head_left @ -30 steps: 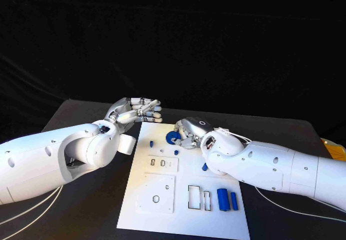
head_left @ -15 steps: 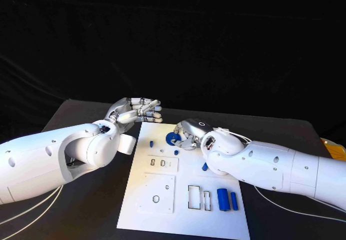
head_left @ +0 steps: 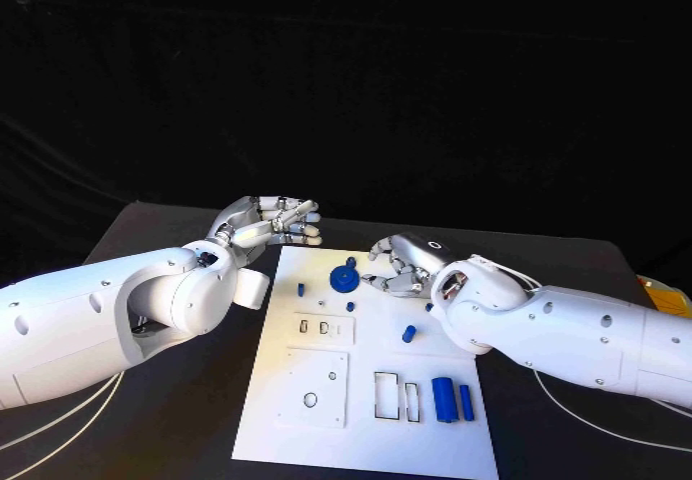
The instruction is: Assemble the parts on the task board
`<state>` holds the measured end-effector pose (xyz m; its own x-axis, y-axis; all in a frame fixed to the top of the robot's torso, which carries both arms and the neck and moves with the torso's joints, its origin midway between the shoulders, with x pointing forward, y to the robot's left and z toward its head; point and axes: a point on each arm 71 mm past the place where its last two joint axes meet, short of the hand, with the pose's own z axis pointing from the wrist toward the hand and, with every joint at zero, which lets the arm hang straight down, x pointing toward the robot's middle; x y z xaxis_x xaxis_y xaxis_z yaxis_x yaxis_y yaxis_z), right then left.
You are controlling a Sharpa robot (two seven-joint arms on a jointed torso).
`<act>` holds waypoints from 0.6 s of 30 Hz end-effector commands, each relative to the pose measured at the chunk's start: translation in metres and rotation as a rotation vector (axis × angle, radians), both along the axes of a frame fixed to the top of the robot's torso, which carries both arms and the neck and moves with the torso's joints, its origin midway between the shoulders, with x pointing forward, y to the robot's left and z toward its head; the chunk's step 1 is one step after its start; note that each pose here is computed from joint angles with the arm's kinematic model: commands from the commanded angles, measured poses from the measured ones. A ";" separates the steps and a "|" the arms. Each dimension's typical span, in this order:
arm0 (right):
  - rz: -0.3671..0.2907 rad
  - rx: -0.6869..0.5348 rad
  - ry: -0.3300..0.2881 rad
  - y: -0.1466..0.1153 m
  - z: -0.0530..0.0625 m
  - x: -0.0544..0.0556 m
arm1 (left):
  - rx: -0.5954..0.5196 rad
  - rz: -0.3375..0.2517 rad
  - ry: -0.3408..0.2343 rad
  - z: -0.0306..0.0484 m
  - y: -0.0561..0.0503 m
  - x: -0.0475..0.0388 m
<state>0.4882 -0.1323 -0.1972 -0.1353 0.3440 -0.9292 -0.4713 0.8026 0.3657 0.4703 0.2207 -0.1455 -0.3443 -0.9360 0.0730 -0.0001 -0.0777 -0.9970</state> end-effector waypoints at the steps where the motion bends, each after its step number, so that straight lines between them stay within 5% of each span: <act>1: 0.052 0.182 0.044 -0.017 0.010 -0.004 | -0.009 -0.013 -0.009 0.0013 -0.001 0.0001; 11: 0.032 0.287 0.126 -0.097 0.019 -0.008 | -0.014 -0.023 -0.012 0.0012 -0.001 0.0003; 18: -0.025 0.249 0.131 -0.137 0.009 -0.008 | -0.017 -0.028 -0.015 0.0010 0.000 0.0008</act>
<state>0.4819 -0.2706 -0.1852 -0.1914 0.5592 -0.8066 -0.3619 0.7237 0.5876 0.4717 0.2231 -0.1459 -0.3467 -0.9350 0.0740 0.0016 -0.0795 -0.9968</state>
